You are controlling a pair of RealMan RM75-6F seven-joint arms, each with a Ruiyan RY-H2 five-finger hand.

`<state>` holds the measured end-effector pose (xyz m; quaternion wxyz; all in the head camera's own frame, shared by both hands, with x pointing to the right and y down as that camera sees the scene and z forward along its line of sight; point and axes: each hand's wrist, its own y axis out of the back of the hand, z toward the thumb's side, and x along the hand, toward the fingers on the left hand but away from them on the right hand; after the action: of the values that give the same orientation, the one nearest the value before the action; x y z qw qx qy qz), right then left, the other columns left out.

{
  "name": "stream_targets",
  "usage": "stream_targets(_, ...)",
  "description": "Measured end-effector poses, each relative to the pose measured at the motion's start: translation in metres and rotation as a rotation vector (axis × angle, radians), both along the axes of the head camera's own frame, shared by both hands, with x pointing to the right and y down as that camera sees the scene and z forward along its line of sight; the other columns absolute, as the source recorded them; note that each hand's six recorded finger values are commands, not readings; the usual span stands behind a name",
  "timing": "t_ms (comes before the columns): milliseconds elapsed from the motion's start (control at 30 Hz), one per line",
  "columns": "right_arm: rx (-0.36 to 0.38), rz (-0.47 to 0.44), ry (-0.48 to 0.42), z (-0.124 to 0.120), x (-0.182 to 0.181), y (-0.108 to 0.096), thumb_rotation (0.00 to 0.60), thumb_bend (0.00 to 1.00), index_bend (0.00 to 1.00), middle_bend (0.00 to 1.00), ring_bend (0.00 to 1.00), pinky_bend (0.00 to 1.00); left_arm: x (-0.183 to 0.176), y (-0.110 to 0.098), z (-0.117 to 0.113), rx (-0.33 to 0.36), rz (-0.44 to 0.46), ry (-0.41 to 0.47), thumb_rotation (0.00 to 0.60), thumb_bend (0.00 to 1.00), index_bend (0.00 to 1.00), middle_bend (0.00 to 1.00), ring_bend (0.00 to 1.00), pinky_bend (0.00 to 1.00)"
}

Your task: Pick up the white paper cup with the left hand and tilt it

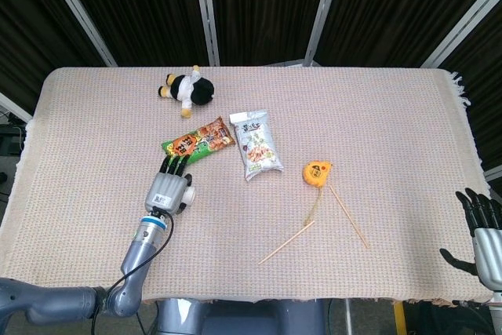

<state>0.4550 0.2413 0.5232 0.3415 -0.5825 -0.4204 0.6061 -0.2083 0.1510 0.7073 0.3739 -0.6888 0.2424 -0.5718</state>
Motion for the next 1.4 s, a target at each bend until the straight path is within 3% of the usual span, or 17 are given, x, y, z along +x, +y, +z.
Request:
stream_targets(367, -0.012, -0.01, 0.011, 0.004, -0.003, 0.001, 0.6, 0.08, 0.01, 0.0, 0.0, 0.0, -0.001, 0.009, -0.008, -0.121, -0.281, 0.466, 0.6, 0.18, 0.42, 0.0, 0.0, 0.0)
stream_targets(567, -0.014, -0.009, 0.013, 0.005, -0.003, 0.001, 0.6, 0.08, 0.01, 0.0, 0.0, 0.0, -0.007, 0.017, -0.004, -0.172, -0.343, 0.613, 0.6, 0.18, 0.42, 0.0, 0.0, 0.0)
stream_targets(967, -0.014, -0.004, 0.017, 0.003, -0.001, 0.001, 0.6, 0.08, 0.01, 0.0, 0.0, 0.0, -0.039, 0.023, 0.013, -0.205, -0.34, 0.557, 0.6, 0.18, 0.38, 0.0, 0.0, 0.0)
stream_targets(1033, -0.015, -0.005, 0.018, 0.003, -0.001, 0.001, 0.6, 0.08, 0.01, 0.0, 0.0, 0.0, -0.043, 0.023, 0.013, -0.203, -0.34, 0.547, 0.6, 0.18, 0.31, 0.0, 0.0, 0.0)
stream_targets(1167, -0.019, -0.006, 0.021, 0.004, -0.002, 0.001, 0.6, 0.08, 0.01, 0.0, 0.0, 0.0, -0.057, 0.021, 0.01, -0.189, -0.317, 0.509, 0.6, 0.18, 0.02, 0.0, 0.0, 0.0)
stream_targets(1400, -0.025, -0.008, 0.031, 0.006, -0.003, 0.002, 0.6, 0.08, 0.01, 0.0, 0.0, 0.0, -0.081, 0.024, 0.003, -0.154, -0.253, 0.419, 0.6, 0.18, 0.0, 0.0, 0.0, 0.0)
